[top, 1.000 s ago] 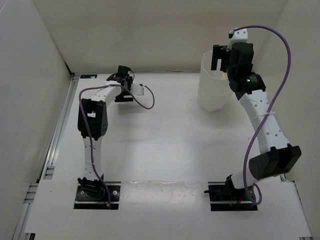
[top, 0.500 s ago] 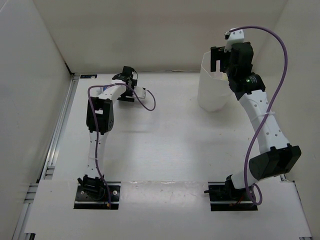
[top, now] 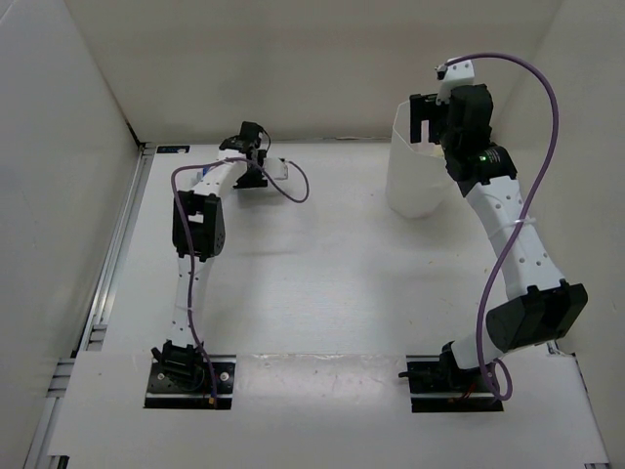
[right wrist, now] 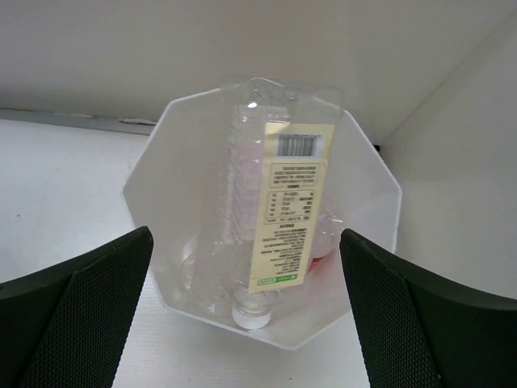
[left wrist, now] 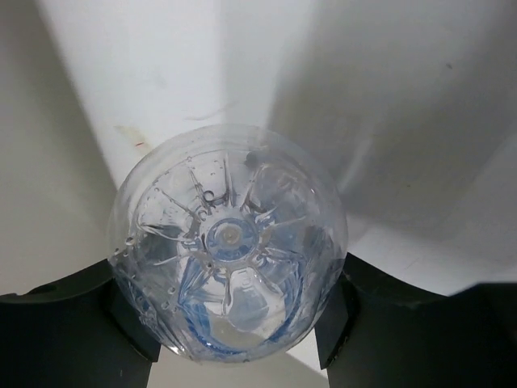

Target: Put the plastic bottles in the bin

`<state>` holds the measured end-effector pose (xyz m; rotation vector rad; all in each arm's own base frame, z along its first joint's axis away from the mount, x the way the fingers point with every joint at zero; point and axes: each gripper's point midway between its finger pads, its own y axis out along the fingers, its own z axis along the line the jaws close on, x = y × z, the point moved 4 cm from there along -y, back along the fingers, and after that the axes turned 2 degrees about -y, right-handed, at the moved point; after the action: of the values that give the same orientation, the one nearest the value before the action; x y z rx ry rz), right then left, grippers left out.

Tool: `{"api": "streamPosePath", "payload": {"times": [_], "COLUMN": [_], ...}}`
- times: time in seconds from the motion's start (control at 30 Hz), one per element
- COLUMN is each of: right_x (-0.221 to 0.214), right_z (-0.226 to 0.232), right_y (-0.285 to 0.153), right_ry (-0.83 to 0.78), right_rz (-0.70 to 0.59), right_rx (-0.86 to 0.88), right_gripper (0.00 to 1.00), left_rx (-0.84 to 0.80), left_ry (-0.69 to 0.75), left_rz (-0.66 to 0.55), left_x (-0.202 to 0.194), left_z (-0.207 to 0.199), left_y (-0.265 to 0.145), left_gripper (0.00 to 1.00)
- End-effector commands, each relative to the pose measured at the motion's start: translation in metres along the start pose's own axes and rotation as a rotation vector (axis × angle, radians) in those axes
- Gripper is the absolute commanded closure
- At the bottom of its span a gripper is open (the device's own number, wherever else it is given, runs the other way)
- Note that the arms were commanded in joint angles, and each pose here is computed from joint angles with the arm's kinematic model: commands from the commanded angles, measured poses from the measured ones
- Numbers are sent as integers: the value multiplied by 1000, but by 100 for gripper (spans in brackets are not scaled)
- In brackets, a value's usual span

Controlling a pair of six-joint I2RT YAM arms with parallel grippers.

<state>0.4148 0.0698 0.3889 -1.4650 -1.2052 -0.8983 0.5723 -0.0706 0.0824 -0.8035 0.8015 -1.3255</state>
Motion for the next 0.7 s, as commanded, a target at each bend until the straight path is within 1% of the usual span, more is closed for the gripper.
{"api": "streamPosePath", "payload": {"times": [0.0,0.03,0.07,0.1,0.13,0.17,0.2,0.23,0.27,0.3,0.33,0.37,0.4,0.43,0.47,0.5,0.53,0.57,0.6,0.63,0.67], "right_x": [20,18,19,18,11,11,8,3,1,-1,7,-4,-4,0,-2,0,8,9,14,25,29], "right_z": [8,14,19,25,32,40,44,49,51,55,63,70,74,84,92,99,112,119,131,134,140], "right_y": [-20,-23,-30,-34,-36,-44,-47,-46,-53,-56,-68,-69,-73,-84,-85,-89,-99,-102,-109,-112,-117], "right_ry": [45,43,41,40,36,44,52,63,80,115,129,145,176,184,191,195,187,184,178,179,188], "right_rz": [-76,-79,-87,-93,-82,-96,-92,-80,-85,-86,-134,-124,-136,-172,-206,-228,-276,-289,-314,-376,-403], "right_rx": [94,143,193,241,286,354,383,408,431,456,518,553,580,625,651,679,721,742,778,789,817], "right_gripper": [0,0,0,0,0,0,0,0,0,0,0,0,0,0,0,0,0,0,0,0,0], "left_rx": [241,274,293,334,344,343,372,371,350,318,321,257,213,180,76,4,-17,-90,-148,-194,-267], "left_ry": [-261,-302,-396,-444,-492,-604,-652,-698,-725,-811,-842,-847,-919,-930,-891,-938,-914,-870,-859,-852,-792], "left_rz": [-207,-269,-318,-372,-436,-500,-562,-613,-687,-751,-824,-918,-1005,-1082,-1188,-1242,-1305,-1355,-1384,-1392,-1428], "left_x": [18,23,25,24,29,32,31,33,39,44,44,54,57,58,72,73,77,83,93,96,106], "left_z": [66,76,80,87,91,92,95,95,93,90,88,82,81,78,69,66,67,59,52,49,39], "left_y": [-106,-124,-141,-175,-193,-211,-245,-263,-281,-296,-328,-345,-363,-386,-404,-415,-432,-444,-454,-452,-461], "left_gripper": [90,90,90,90,90,90,90,90,90,90,90,90,90,90,90,90,90,90,90,90,90]}}
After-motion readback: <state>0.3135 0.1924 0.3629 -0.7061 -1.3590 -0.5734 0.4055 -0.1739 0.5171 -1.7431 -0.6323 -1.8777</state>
